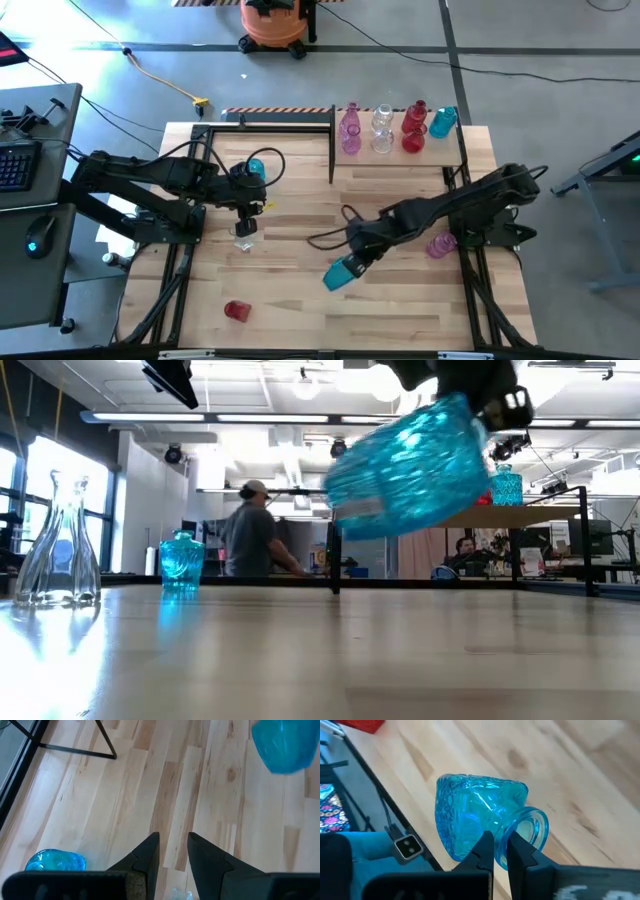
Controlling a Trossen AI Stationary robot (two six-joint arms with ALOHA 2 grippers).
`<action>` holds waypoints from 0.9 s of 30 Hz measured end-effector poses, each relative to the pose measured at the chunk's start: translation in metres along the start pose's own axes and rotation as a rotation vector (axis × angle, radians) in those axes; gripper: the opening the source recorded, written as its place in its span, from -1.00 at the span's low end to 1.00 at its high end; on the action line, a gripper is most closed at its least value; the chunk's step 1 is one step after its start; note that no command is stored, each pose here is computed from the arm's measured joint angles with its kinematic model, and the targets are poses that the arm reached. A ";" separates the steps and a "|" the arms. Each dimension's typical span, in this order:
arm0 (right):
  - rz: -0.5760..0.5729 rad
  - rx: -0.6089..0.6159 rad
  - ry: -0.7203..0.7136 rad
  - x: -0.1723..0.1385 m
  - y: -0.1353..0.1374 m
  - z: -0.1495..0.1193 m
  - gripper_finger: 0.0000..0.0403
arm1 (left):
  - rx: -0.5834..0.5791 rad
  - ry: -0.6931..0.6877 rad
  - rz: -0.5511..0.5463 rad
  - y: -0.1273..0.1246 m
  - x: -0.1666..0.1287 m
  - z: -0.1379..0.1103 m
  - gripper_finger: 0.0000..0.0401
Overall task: Sort vases onto shelf
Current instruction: Put the bottom blue vase on the shelf aligned with the other blue vase
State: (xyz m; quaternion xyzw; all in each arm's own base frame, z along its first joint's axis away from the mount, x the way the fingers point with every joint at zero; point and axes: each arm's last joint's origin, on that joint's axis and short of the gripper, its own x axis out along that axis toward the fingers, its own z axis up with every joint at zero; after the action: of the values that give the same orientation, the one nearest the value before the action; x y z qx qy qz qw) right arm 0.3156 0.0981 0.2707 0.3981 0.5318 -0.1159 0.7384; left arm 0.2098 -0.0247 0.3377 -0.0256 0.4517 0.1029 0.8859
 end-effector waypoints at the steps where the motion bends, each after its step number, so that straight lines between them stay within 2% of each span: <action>1: -0.012 0.006 0.003 -0.007 -0.003 -0.001 -1.00 | 0.007 0.000 0.000 0.000 0.000 0.000 -0.55; 8: -0.084 0.052 0.000 -0.043 -0.023 -0.004 -1.00 | 0.007 0.000 0.012 0.003 0.001 0.001 -0.55; 16: -0.168 0.086 0.018 -0.073 -0.045 -0.010 -1.00 | 0.002 -0.010 0.078 0.010 0.002 0.002 -0.55; 27: -0.272 0.012 0.015 -0.108 -0.076 -0.010 -1.00 | -0.017 -0.011 0.103 0.015 0.003 0.003 -0.55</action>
State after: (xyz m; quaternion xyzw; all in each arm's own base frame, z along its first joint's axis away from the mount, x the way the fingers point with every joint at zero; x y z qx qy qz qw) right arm 0.2195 0.0278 0.3291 0.3277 0.5857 -0.2151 0.7094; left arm 0.2108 -0.0090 0.3381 -0.0095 0.4467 0.1524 0.8815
